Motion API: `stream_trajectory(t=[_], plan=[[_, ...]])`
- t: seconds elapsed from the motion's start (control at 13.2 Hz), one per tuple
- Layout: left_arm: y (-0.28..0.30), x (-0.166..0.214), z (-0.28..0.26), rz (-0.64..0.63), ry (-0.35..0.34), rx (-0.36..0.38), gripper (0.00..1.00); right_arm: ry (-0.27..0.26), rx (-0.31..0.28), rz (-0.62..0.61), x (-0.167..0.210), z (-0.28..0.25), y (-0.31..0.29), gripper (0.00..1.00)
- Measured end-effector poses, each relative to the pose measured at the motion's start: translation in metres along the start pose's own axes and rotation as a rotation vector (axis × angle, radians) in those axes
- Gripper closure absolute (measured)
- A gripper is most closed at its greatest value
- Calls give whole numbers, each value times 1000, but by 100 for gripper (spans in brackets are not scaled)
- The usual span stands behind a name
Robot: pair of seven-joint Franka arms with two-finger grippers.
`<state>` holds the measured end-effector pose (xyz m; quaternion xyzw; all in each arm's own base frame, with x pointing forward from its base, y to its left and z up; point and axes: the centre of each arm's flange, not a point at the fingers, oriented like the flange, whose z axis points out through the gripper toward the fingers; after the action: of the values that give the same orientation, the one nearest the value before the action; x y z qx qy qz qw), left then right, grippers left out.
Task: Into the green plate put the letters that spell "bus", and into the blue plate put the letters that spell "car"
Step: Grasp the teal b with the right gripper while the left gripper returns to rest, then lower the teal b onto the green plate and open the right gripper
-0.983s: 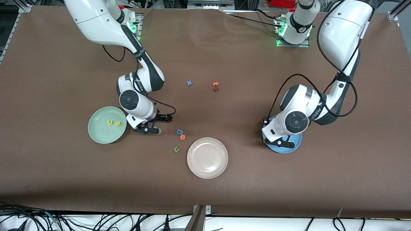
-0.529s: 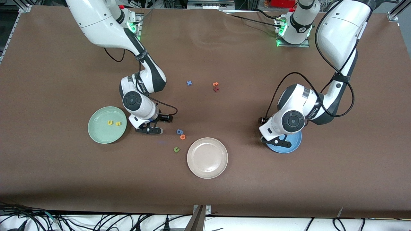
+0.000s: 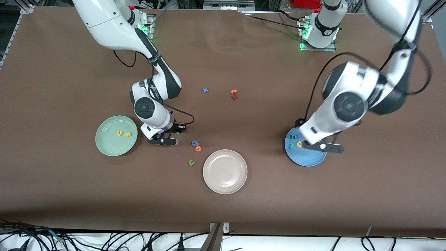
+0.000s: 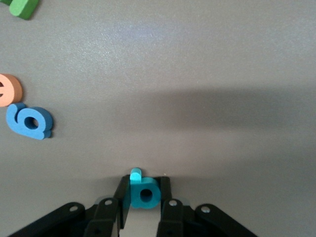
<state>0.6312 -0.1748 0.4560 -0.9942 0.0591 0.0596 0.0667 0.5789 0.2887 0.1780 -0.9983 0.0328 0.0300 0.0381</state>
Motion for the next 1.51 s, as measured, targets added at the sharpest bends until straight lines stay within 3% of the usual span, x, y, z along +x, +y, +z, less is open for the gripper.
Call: stream_trajectory(t=[0.08, 0.23, 0.45, 0.68, 0.98, 1.44, 1.51], plan=[[-20, -16, -34, -34, 20, 4, 0, 3, -3, -3, 2, -1, 3, 71], [-62, -49, -87, -88, 34, -56, 0, -3, -29, -32, 12, -4, 25, 72], [-107, -83, -128, -28, 75, -74, 0, -44, -76, -95, 34, -32, 82, 72], [-135, -96, -131, -12, 81, -75, 0, -76, -57, -161, 51, -70, 144, 72], [-115, -104, -108, 12, 71, -117, 0, -87, -36, -237, 65, -82, 221, 72], [-132, -119, -118, -19, 113, -104, 0, -144, -42, -248, 61, -49, 245, 72], [-133, -118, -120, -20, 119, -103, 0, -149, -43, -248, 61, -46, 246, 65]])
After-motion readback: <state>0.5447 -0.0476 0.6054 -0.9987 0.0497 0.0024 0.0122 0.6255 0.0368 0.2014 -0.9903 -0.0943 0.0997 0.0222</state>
